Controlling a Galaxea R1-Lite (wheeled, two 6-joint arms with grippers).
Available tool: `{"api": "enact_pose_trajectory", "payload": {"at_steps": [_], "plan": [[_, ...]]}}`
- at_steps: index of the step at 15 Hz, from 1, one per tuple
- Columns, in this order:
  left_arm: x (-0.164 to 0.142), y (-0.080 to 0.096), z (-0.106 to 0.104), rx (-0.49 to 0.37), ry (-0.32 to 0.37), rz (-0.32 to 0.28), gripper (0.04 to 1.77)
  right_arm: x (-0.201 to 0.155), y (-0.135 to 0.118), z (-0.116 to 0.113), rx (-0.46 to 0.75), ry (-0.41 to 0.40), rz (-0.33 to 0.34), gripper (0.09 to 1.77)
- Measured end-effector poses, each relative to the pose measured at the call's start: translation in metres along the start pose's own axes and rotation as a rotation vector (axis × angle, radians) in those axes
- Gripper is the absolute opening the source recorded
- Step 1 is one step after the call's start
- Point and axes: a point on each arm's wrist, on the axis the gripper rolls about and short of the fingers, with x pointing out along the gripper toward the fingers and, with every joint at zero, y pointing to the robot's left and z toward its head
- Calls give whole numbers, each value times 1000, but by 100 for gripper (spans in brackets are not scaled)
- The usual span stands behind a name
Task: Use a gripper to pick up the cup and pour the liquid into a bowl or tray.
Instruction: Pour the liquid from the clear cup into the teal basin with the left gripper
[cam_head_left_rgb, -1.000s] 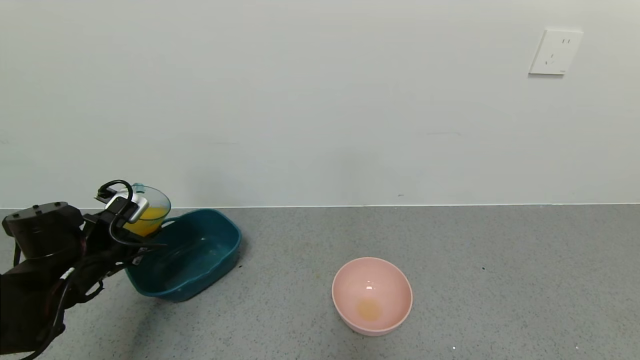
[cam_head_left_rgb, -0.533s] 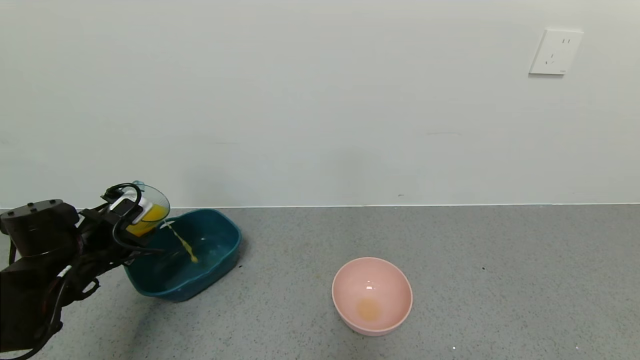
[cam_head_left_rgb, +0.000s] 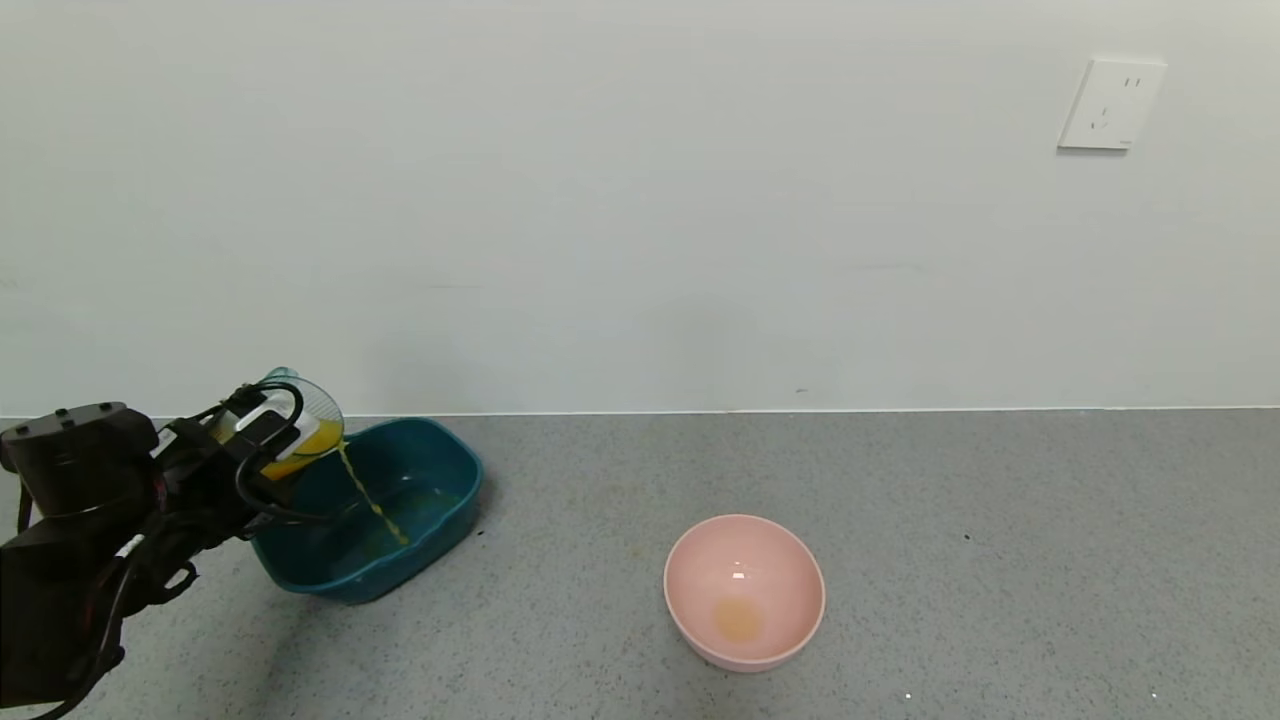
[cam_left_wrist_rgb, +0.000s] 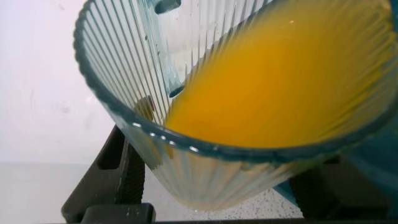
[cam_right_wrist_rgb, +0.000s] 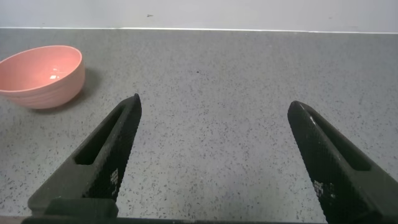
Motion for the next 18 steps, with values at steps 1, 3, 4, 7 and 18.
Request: {"api": "enact_pose_trajectory", "payload": {"at_steps": [1,3,4,7,18], "plan": [[0,0,0,13,5,4,129,0,0,0,0,0,0,171],[1,1,1,41,4,9,129,0,0,0,0,0,0,171],[1,2,0,57,6,11,129,0,0,0,0,0,0,171],[1,3,-1,97,8,14,129,0,0,0,0,0,0,171],[3,5,-4,229,22,21,129,0,0,0,0,0,0,171]]}}
